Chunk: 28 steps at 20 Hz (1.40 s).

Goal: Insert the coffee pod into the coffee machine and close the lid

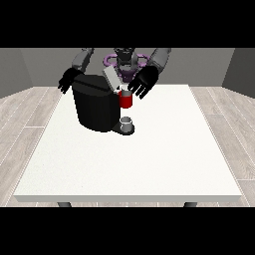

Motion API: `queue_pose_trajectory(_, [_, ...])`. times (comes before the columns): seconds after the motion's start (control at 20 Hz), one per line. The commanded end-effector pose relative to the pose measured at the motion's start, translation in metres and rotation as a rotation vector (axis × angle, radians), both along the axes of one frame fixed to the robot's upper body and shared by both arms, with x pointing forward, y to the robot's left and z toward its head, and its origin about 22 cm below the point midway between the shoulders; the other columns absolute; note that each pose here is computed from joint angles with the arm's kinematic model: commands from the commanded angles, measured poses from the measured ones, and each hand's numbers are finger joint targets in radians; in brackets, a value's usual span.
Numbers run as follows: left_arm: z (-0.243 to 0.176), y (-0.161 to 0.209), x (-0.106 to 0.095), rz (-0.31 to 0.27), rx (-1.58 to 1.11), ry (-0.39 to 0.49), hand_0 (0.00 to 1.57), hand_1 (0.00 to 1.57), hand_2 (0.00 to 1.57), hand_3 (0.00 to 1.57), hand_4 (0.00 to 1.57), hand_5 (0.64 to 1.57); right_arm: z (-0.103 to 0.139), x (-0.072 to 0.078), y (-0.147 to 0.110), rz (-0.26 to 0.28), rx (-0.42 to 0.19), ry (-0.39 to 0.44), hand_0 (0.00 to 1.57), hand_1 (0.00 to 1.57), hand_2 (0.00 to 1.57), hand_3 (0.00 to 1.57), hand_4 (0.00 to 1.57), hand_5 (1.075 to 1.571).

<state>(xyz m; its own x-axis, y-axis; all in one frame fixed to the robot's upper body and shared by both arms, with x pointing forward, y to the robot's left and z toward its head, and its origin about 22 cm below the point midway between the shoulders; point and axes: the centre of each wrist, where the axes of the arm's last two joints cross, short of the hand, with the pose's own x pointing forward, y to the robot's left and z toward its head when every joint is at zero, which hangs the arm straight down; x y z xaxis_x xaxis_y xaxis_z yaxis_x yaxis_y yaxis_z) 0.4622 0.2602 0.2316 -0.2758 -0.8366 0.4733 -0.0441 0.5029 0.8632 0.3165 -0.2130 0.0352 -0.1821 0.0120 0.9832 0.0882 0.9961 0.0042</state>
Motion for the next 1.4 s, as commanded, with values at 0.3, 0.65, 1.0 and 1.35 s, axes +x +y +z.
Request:
queue_pose_trajectory(0.3, [-0.008, -0.001, -0.001, -0.064, 0.118, 0.049, 0.0, 0.0, 0.0, 0.0, 0.0, 1.571, -0.012, -0.001, -0.02, -0.045, 0.0, 0.027, 0.0, 0.0, 0.0, 0.0, 0.35, 1.571])
queue_pose_trajectory(0.65, [-0.001, -0.01, 0.0, -0.052, 0.126, 0.05, 0.0, 0.0, 0.0, 0.0, 0.0, 1.571, -0.014, 0.001, -0.016, -0.031, 0.002, 0.001, 0.0, 0.0, 0.0, 0.0, 0.38, 1.571])
queue_pose_trajectory(1.0, [-0.02, 0.0, 0.0, -0.021, 0.092, 0.128, 0.0, 0.0, 0.0, 0.0, 0.0, 1.571, -0.031, -0.021, 0.007, -0.009, 0.007, 0.075, 0.0, 0.0, 0.0, 0.0, 0.43, 1.571])
queue_pose_trajectory(1.35, [-0.072, 0.009, -0.01, -0.036, 0.015, 0.183, 0.0, 0.0, 0.0, 0.0, 0.0, 1.571, -0.038, -0.036, -0.025, -0.024, 0.02, 0.108, 0.0, 0.0, 0.0, 0.0, 0.42, 1.571])
